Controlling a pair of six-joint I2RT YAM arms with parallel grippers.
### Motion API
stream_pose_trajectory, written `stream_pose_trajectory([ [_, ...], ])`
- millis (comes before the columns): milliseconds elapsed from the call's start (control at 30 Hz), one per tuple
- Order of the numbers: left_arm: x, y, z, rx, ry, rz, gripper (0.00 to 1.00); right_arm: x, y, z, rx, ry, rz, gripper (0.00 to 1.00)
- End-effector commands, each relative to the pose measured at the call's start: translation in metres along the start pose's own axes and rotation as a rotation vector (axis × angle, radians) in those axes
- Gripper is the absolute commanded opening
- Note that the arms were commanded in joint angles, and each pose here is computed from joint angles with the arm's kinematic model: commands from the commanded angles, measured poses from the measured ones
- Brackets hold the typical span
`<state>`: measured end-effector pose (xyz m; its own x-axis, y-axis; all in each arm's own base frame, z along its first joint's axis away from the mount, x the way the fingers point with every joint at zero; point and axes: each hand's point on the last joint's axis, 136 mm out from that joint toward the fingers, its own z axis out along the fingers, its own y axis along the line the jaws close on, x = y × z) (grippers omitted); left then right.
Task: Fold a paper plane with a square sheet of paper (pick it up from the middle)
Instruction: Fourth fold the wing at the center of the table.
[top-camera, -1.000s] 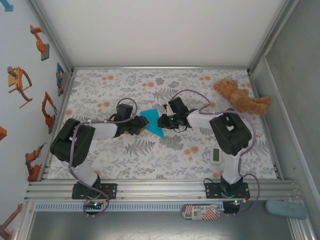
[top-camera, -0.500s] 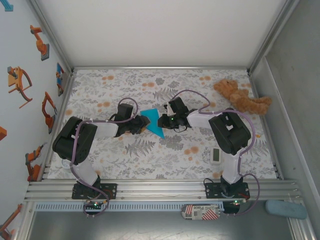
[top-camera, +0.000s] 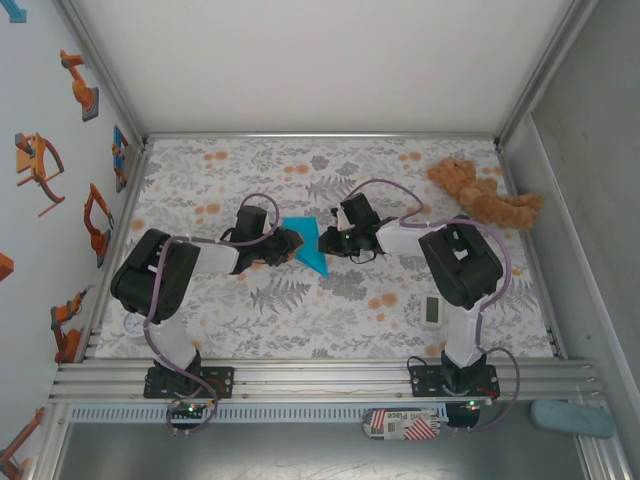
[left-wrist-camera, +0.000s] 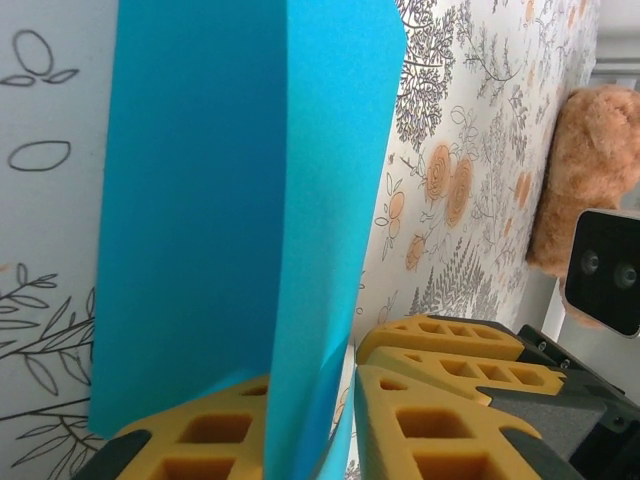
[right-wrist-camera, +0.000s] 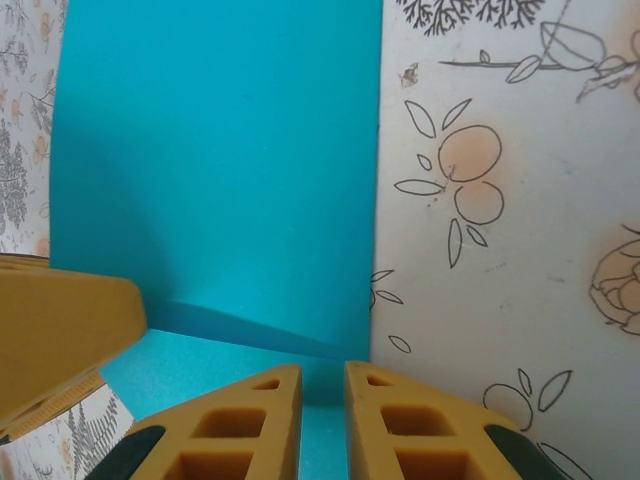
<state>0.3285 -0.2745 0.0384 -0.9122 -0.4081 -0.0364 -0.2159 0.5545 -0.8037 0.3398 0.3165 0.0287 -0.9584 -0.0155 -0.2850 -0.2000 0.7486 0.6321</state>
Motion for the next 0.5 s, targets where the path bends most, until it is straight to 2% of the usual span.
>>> stream_pose_trajectory([
  [0,-0.005,-0.008,-0.001,0.03,-0.002,0.035,0.19,-0.008,0.005,-0.012,-0.018,-0.038,-0.003,0.18],
  [133,-0.008,-0.007,-0.005,0.015,-0.019,0.033,0.1,-0.014,0.008,-0.026,-0.035,-0.083,-0.029,0.21],
  [300,-0.017,-0.004,-0.016,-0.023,-0.075,0.026,0.1,-0.024,-0.002,-0.049,0.052,-0.157,-0.116,0.27],
  [467,-0.026,-0.003,-0.026,-0.064,-0.139,0.011,0.11,-0.025,-0.004,-0.055,0.078,-0.195,-0.174,0.31],
])
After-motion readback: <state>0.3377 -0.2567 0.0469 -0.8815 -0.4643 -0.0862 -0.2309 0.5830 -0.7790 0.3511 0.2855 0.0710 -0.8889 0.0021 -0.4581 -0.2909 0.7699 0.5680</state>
